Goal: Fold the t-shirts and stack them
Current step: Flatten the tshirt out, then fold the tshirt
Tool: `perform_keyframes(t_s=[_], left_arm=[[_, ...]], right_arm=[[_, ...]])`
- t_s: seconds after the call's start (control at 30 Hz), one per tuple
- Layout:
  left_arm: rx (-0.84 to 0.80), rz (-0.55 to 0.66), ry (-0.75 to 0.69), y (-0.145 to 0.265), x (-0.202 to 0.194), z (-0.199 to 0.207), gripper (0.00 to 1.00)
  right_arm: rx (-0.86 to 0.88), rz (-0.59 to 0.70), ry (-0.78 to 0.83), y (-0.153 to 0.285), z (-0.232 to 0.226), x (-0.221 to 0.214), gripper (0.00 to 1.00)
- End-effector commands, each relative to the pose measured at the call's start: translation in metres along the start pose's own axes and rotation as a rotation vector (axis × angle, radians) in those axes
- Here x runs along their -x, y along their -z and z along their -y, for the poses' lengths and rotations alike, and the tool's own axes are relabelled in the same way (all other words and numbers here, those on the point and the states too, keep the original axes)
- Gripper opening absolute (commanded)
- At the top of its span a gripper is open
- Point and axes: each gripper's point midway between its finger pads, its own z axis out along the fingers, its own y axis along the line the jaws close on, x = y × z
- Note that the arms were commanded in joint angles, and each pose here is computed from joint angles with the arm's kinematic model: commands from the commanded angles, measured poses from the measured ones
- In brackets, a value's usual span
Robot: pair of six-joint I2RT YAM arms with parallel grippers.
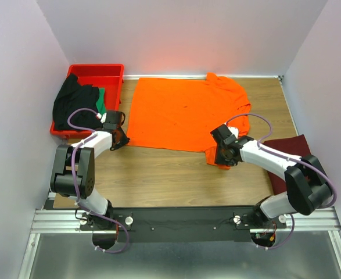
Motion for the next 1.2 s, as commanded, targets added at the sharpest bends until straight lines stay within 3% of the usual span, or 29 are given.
perform_keyframes(t_s=[0.0, 0.23, 0.33, 0.7, 1.17], left_arm=[[0.054, -0.012, 0.004, -0.006, -0.003, -0.011, 0.29], [0.011, -0.019, -0.011, -0.005, -0.004, -0.004, 0.01], [0.005, -0.013, -0.014, -0.003, -0.001, -0.002, 0.0], [0.014, -0.008, -0.036, 0.003, 0.003, -0.003, 0.0], [-0.031, 0.035, -0.076, 0.019, 0.021, 0.007, 0.0]], right_arm=[[-0.009, 0.003, 0.022, -0.006, 0.001, -0.004, 0.43], [-0.032, -0.014, 0.026, -0.014, 0.004, -0.009, 0.37], [-0.04, -0.009, 0.013, -0.013, 0.007, -0.011, 0.27], [-0.011, 0.017, -0.084, 0.001, 0.013, -0.017, 0.08], [0.178, 0.163, -0.34, 0.064, 0.017, -0.008, 0.0]])
